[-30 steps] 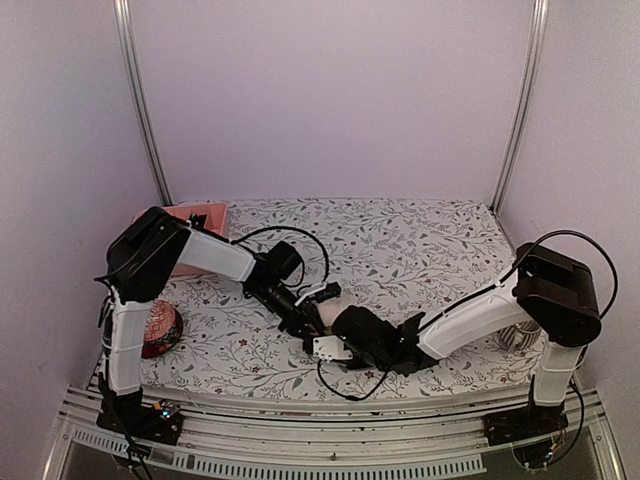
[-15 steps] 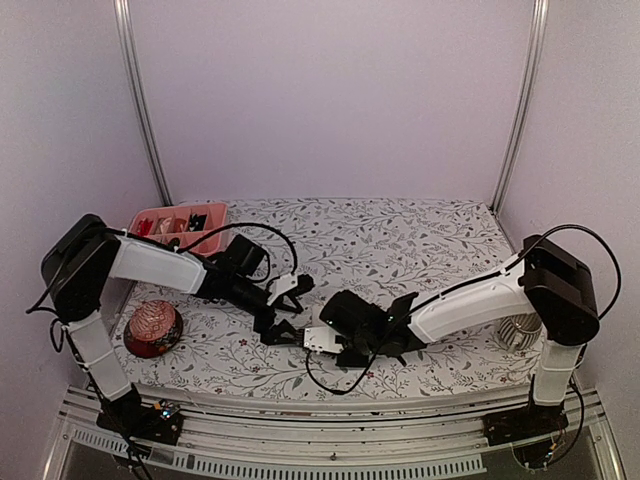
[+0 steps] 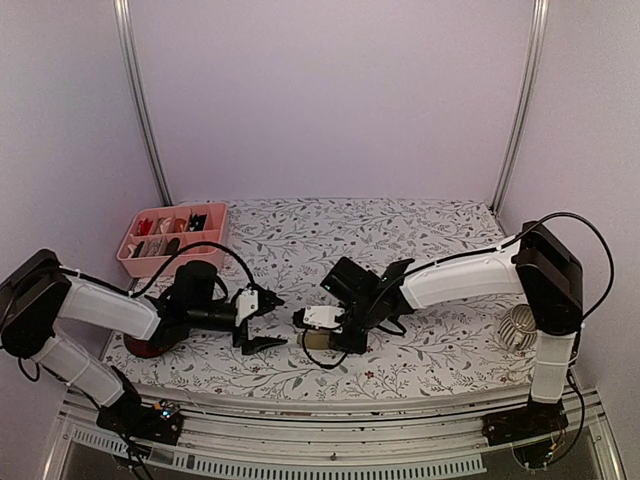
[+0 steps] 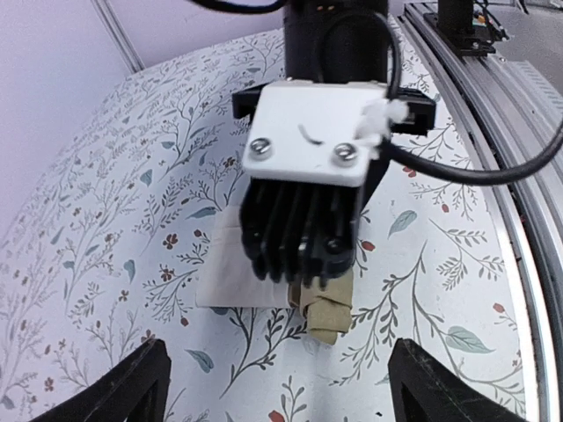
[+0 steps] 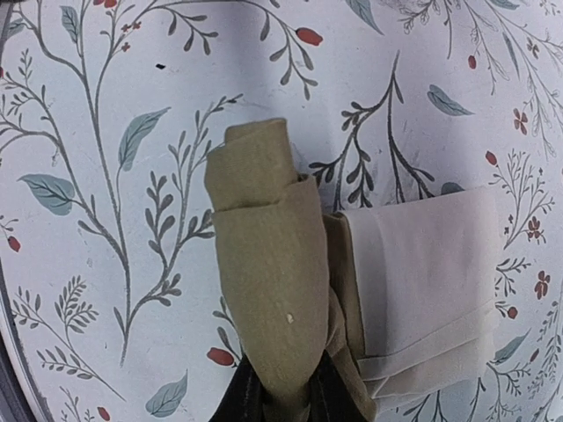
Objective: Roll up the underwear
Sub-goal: Roll the underwear at the center of the board.
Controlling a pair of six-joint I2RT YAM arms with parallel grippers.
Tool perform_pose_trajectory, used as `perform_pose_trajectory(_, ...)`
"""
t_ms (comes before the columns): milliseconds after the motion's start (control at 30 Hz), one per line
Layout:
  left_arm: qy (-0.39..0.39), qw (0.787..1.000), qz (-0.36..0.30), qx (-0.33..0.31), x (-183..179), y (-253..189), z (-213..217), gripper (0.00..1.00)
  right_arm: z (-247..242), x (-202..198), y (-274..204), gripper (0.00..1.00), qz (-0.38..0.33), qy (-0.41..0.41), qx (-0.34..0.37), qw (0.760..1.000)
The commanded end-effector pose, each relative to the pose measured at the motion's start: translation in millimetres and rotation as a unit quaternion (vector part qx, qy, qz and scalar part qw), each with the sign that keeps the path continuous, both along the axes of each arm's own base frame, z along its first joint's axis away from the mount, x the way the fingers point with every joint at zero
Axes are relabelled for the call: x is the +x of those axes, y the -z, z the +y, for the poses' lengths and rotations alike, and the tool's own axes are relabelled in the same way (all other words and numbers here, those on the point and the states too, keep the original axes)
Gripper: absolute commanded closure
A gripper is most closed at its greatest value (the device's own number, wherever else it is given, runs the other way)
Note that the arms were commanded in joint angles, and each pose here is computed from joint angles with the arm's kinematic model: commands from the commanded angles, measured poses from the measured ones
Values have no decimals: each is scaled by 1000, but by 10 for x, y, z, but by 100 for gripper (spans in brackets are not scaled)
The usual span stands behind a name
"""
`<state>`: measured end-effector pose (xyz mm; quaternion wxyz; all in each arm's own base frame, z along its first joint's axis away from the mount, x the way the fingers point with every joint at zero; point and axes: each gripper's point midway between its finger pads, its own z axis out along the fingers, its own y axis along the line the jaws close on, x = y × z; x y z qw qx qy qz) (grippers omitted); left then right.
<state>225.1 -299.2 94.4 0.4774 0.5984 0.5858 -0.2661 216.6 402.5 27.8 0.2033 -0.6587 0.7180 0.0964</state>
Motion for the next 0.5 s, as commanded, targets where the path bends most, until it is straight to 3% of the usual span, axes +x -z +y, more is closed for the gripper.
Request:
perform_pose_trajectory(0, 35, 994, -98, -40, -109, -287, -55, 18, -315, -424, 440, 93, 156, -6, -72, 985)
perform_pose_trajectory(233, 35, 981, -193, 5, -338, -97, -165, 36, -253, -437, 456, 93, 227, -8, -66, 972)
perform_pose_trajectory(467, 1, 964, -262, 48, -342, 79, -278, 31, -211, -483, 493, 92, 261, -18, -66, 963)
